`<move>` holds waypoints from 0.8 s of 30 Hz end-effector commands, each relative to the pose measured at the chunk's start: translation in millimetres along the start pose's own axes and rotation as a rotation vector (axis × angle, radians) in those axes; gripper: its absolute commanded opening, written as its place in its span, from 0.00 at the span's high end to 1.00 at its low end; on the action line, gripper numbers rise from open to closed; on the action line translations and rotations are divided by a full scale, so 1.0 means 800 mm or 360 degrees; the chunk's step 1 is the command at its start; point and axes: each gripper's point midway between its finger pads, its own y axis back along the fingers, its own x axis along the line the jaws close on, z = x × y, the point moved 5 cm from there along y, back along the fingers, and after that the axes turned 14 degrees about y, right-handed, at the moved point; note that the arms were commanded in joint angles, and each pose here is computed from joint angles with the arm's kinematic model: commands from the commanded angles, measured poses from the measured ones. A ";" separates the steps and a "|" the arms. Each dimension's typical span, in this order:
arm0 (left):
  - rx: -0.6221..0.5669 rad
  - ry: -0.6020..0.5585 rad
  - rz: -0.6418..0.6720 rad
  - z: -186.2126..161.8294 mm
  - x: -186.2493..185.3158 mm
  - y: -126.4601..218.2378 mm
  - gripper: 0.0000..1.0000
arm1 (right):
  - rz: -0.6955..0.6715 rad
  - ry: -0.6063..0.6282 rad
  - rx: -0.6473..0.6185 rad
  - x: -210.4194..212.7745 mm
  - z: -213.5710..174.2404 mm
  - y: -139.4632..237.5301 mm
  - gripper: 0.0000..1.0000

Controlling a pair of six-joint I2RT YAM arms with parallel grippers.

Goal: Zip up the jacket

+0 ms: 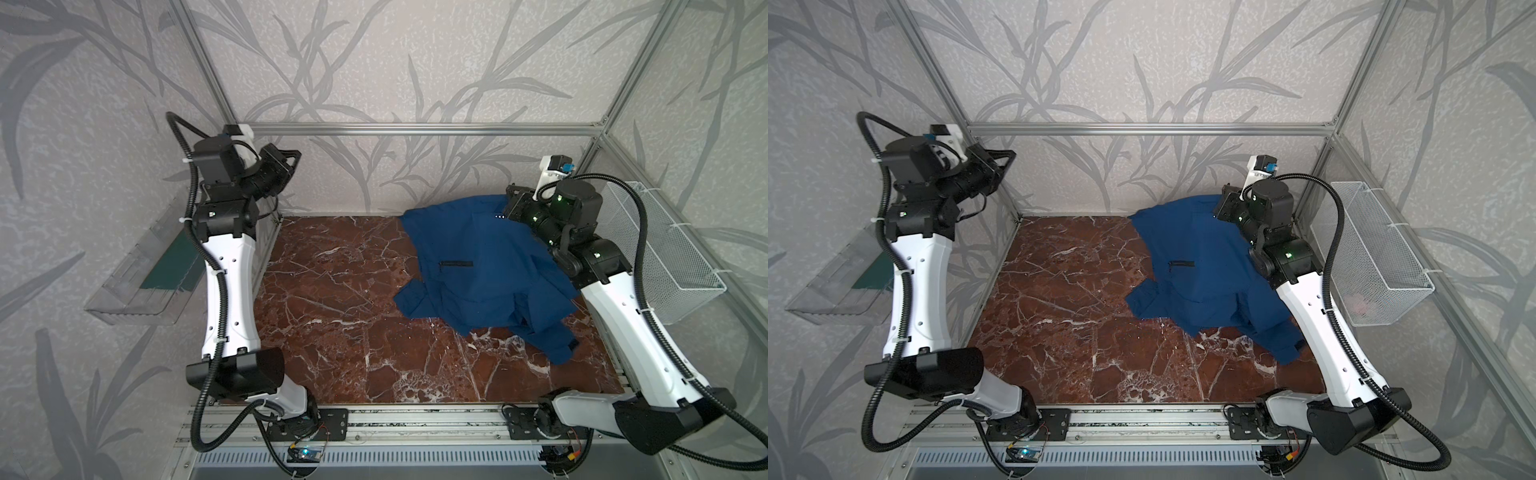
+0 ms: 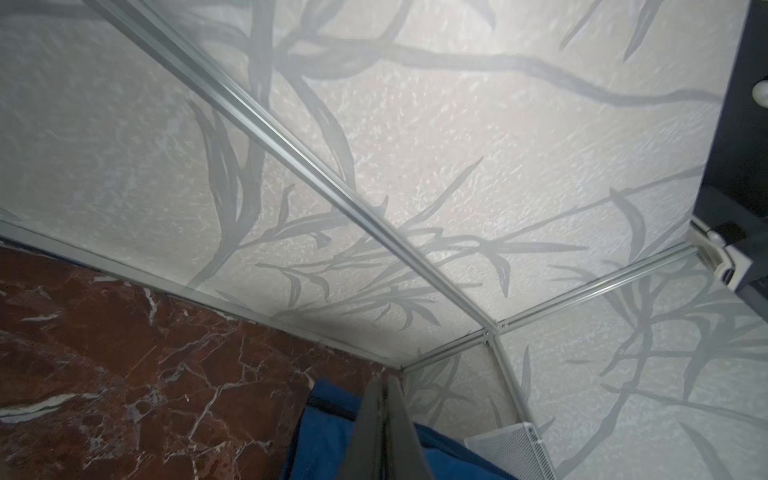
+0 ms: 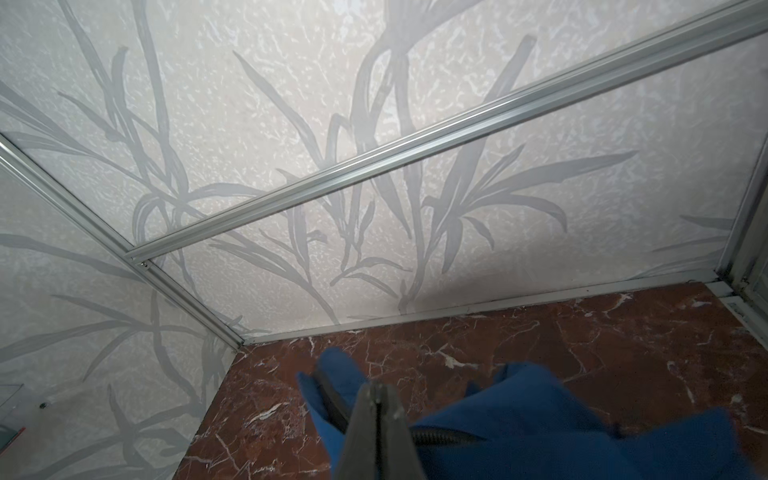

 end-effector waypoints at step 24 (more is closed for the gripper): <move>0.1261 -0.2207 -0.1019 -0.455 0.018 -0.127 0.06 | 0.0376 -0.0108 0.0449 0.011 -0.151 0.098 1.00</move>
